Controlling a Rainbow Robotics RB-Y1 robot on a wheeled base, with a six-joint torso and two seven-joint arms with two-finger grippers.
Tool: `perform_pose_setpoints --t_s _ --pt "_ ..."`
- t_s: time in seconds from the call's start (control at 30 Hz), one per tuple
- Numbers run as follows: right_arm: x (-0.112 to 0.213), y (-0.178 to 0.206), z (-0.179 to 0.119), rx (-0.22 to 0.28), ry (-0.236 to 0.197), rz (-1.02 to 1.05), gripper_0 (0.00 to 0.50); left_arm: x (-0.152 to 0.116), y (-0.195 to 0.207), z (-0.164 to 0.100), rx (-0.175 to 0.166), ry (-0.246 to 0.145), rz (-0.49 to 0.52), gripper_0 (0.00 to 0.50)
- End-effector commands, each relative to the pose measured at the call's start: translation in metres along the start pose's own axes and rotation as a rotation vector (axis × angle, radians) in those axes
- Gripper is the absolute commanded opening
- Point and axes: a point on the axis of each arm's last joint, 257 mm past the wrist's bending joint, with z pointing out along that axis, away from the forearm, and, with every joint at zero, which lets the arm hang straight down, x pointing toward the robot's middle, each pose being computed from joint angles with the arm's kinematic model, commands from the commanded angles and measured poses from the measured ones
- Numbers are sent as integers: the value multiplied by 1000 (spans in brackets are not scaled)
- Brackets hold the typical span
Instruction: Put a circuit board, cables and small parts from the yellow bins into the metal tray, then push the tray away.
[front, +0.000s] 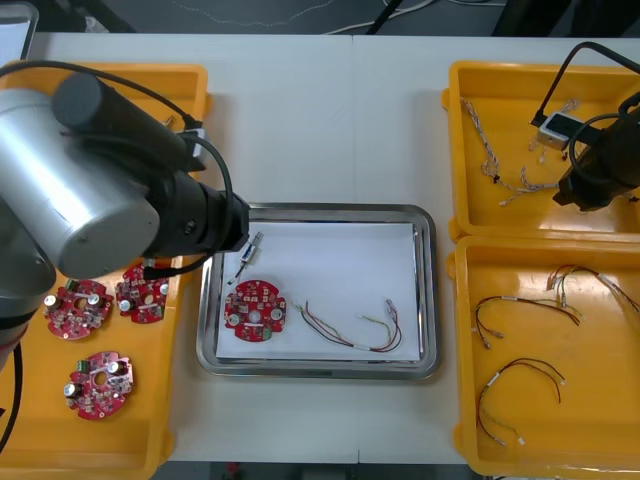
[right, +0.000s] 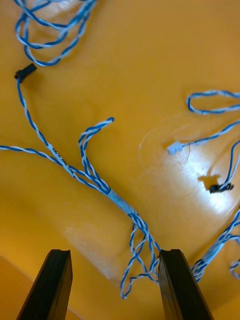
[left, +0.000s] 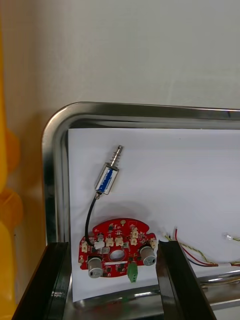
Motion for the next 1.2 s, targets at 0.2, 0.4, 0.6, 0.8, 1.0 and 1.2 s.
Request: perform_pose_setpoints --t_s 0.2,0.4,0.6,0.8,1.0,1.2 --pt "-46 -26 -20 96 -67 -164 500 -46 47 -46 -62 -68 -120 500" --pt "-55 -24 -14 94 -74 -196 500 -64 86 -50 -81 -42 -185 500" --pt "-48 -23 1 39 -75 -209 500 -83 130 -47 -57 25 -311 500" --pt "-44 -21 5 24 -63 -249 500 -98 175 -38 -135 41 -455 500" --pt "-41 -14 16 13 -47 -260 500 -102 215 -39 -224 12 -553 500" --pt "-38 -8 25 -4 -46 -251 500 -105 243 -44 -282 -19 -660 500"
